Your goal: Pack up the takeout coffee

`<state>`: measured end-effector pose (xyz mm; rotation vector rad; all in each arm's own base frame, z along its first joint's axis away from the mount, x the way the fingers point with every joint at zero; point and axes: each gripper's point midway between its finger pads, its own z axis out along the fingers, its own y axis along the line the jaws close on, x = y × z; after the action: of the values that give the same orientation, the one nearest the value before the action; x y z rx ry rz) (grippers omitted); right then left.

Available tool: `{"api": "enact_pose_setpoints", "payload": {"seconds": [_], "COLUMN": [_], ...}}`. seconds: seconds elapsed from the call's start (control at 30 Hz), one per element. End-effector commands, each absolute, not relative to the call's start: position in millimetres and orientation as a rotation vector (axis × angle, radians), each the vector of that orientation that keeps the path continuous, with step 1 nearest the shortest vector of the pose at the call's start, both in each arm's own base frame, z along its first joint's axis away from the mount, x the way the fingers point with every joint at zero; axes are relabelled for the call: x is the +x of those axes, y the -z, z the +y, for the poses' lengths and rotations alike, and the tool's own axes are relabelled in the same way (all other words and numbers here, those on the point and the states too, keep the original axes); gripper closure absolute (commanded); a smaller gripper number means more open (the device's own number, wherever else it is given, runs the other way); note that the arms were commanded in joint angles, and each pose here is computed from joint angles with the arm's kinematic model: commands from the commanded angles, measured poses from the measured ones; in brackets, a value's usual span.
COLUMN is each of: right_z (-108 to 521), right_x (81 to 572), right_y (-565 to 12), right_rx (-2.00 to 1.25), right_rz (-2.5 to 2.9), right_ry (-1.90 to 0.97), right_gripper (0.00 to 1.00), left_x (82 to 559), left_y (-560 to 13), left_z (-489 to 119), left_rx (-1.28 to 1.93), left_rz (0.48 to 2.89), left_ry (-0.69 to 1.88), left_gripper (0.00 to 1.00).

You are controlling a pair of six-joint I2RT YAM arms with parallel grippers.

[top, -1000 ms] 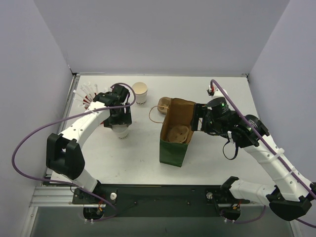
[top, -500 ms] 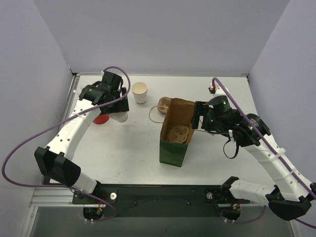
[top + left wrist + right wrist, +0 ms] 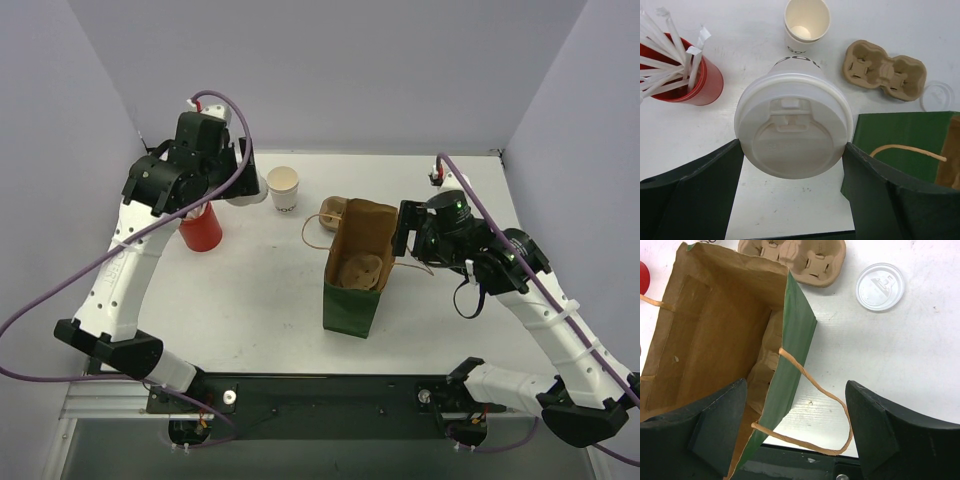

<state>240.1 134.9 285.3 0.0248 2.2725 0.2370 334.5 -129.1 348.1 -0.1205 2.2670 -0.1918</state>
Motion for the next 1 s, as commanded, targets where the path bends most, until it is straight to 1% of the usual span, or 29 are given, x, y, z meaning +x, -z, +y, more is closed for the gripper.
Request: {"api": "enact_pose_setpoints", "payload": {"seconds": [0.0,0.33,0.53,0.7,0.87,0.97], "right_z": [127.1,112.1,114.1,121.9,135.2,143.7], "right_x": [248.5,250.2,257.6,275.4,290.9,297.1], "right_y": [-298.8,-318.7,-320.6,-322.9,-300.8,-287.4], "right_rx": [0.079,0.185,0.226,0.210,0.190,0.182], "right_rz": [2.222,2.120,2.084,2.090,2.179,2.215], "right_ry": [-0.203,-0.206,-0.235,-0.250,-0.279,-0.303], "right_gripper": [0.26,0.26,0.30,0.36,0.38,0.41], "left_x": [316.3,284.9,263.0,243.7,232.9,227.5], "left_y": [-387.1,-429.1,-445.2,-447.4,-436.7,-429.1], "left_z": [-148.7,-200.3,-224.6,-250.3,-270.6,-279.9], "left_rx": [-0.007,0.207,0.327,0.424,0.499,0.538], "left_rz": [2.177,2.060,2.025,2.018,2.051,2.072], "left_ry": [0.307,0.509,0.629,0.733,0.752,0.748], "left_gripper": [0.67,0.67,0.67,0.67,0.67,0.67]}}
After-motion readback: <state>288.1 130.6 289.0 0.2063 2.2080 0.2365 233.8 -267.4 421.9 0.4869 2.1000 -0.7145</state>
